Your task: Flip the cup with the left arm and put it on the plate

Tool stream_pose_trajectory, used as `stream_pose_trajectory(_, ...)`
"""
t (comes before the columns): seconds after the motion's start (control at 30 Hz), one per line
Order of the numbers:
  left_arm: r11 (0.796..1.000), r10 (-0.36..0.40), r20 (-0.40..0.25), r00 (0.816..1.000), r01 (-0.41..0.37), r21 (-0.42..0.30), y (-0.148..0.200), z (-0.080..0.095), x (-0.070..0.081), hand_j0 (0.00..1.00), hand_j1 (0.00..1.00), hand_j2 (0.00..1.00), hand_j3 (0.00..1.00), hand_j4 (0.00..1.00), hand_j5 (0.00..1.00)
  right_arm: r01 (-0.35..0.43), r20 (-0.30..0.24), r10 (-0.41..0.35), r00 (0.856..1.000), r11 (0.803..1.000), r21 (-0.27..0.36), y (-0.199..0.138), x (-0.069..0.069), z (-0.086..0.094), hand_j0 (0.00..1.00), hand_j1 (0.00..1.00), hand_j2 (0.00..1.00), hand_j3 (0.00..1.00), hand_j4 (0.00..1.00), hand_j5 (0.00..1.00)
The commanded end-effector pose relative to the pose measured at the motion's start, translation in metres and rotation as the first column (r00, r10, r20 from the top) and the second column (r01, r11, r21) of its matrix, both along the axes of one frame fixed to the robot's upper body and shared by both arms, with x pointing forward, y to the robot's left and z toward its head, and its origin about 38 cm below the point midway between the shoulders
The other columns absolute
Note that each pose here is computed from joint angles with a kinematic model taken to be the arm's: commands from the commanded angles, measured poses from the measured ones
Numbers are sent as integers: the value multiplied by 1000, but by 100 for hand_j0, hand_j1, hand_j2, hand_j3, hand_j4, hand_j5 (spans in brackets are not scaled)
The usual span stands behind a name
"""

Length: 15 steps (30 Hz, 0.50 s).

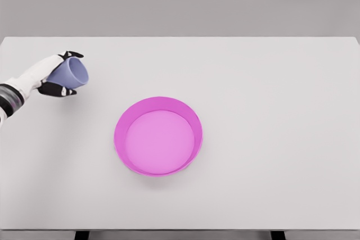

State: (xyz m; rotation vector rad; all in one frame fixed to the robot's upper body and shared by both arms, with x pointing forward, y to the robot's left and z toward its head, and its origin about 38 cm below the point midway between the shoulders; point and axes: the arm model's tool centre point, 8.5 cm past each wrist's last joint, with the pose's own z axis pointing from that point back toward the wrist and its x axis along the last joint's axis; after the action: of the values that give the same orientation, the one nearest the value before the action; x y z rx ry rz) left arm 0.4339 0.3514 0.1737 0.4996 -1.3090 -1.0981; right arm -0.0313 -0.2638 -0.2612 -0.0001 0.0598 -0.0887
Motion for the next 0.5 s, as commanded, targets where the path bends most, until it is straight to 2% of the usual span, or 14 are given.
stream_pose_trajectory(0.0,998,-23,31,999,25,-63,-9,16,-1,77,77,77,77,77,77,0,0,0,1000,1000,0,0,0,0,100,100,100,100,100,100)
stream_pose_trajectory(0.07,991,-51,35,998,55,-122,-25,18,-1,78,78,78,78,78,78,0,0,0,1000,1000,2,0,0,0,100,100,100,100,100,100)
stream_pose_trajectory(0.23,963,-70,20,997,72,-258,-33,20,-7,78,78,78,78,78,78,0,0,0,1000,1000,0,0,0,0,100,100,100,100,100,100)
stream_pose_trajectory(0.27,955,-80,32,996,85,-283,-37,26,-8,78,78,78,78,78,78,0,0,0,1000,1000,0,0,0,0,100,100,100,100,100,100)
stream_pose_trajectory(0.4,905,-118,48,992,127,-405,-60,29,-20,78,78,78,78,78,78,0,0,0,1000,1000,0,0,0,0,100,100,100,100,100,100)
stream_pose_trajectory(0.47,893,-135,53,989,145,-427,-65,33,-24,78,78,78,78,78,78,0,0,0,1000,1000,0,0,0,0,100,100,100,100,100,100)
